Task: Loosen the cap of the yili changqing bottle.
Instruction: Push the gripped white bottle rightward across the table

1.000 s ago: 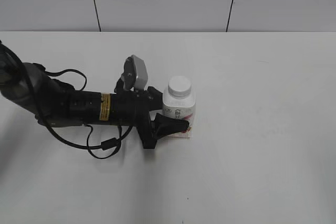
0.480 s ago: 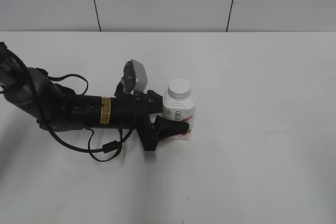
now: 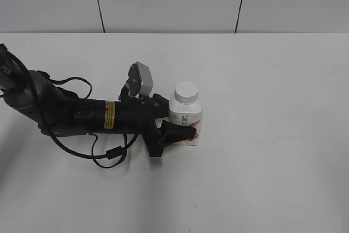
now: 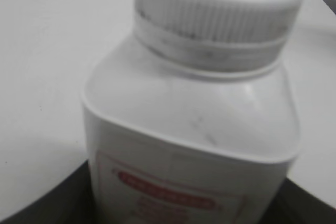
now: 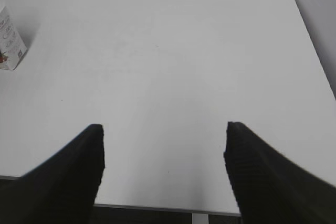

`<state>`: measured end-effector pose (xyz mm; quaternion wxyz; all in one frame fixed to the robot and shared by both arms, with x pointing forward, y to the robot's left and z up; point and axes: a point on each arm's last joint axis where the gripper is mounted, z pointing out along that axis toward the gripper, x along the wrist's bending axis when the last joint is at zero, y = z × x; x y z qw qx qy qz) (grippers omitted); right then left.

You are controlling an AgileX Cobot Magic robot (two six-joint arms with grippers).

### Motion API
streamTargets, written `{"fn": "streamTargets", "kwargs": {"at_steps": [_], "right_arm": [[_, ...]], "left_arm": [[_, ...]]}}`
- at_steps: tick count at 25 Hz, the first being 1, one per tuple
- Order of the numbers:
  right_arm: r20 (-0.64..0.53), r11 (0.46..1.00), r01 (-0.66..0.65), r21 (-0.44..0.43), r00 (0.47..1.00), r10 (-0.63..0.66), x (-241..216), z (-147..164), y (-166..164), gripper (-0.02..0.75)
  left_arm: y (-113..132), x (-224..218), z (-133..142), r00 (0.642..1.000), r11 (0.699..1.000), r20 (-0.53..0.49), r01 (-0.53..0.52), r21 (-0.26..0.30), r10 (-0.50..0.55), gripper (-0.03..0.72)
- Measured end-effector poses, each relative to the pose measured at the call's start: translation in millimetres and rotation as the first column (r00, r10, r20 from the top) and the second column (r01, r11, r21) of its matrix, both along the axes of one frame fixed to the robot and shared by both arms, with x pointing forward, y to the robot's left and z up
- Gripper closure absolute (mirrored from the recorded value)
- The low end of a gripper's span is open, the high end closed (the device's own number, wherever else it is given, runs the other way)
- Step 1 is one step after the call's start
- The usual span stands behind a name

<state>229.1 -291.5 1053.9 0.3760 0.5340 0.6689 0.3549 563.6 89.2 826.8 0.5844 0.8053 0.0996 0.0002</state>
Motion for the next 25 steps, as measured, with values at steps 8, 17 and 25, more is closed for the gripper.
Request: {"fn": "streamTargets", "kwargs": {"at_steps": [8,17,25], "right_arm": [[0.000,1.000,0.000,0.000,1.000,0.000,0.0,0.0,0.0,0.172],[-0.158,0.996,-0.002,0.088,0.987,0.016,35.6,19.4,4.7,0.172],[-0.331,0.978,-0.026,0.209,0.939,0.096,105.0,56.8,14.9,0.172]], "left_arm": [[0.0,0.6,-0.1,1.000,1.000,-0.002,-0.007,-0.003,0.007,0.252],[0.1,1.5,-0.2,1.000,1.000,-0.005,-0.020,-0.006,0.020,0.253],[0.1,1.5,-0.1,1.000,1.000,-0.005,-0.020,-0.007,0.020,0.254]]}}
